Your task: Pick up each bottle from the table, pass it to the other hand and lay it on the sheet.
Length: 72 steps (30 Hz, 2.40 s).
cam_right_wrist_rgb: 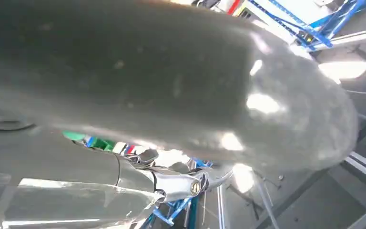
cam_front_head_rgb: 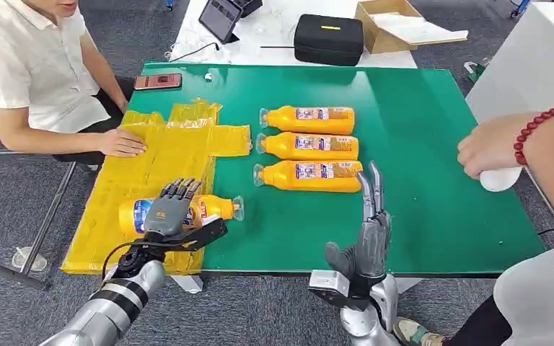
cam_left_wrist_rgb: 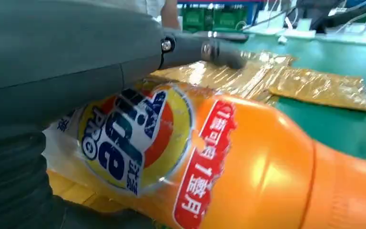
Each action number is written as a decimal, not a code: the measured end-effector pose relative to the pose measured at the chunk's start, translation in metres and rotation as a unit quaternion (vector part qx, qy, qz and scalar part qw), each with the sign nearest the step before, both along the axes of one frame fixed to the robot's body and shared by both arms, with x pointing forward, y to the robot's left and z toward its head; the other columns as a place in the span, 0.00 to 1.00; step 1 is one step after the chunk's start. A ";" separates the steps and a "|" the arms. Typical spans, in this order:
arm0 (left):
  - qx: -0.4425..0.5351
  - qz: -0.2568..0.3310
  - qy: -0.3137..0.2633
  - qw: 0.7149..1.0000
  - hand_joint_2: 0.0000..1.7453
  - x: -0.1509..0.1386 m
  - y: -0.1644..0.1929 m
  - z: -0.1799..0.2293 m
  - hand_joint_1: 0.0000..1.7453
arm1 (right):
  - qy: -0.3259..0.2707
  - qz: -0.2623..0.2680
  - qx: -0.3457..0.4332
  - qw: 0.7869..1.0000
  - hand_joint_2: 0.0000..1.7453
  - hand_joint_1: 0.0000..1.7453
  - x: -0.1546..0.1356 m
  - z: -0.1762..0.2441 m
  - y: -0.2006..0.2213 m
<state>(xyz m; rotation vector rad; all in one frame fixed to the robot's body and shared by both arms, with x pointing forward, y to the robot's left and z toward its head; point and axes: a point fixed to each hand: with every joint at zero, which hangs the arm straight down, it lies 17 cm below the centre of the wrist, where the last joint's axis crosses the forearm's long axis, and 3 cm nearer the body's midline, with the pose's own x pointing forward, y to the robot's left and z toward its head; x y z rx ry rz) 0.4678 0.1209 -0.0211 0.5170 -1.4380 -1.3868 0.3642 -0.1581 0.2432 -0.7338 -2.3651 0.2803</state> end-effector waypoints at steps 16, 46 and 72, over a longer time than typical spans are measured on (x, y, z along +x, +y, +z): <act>0.010 -0.007 0.041 0.999 1.00 0.003 0.005 -0.009 0.00 | 0.009 0.010 -0.001 1.000 0.00 0.00 0.002 -0.007 0.004; 0.008 -0.003 -0.057 0.998 1.00 0.019 -0.005 0.026 0.00 | 0.011 0.030 -0.022 0.999 0.00 0.00 0.005 -0.013 0.019; -0.497 -0.073 -0.057 0.863 1.00 -0.104 -0.107 0.191 0.00 | 0.000 -0.023 -0.126 0.992 1.00 0.00 -0.023 -0.023 0.001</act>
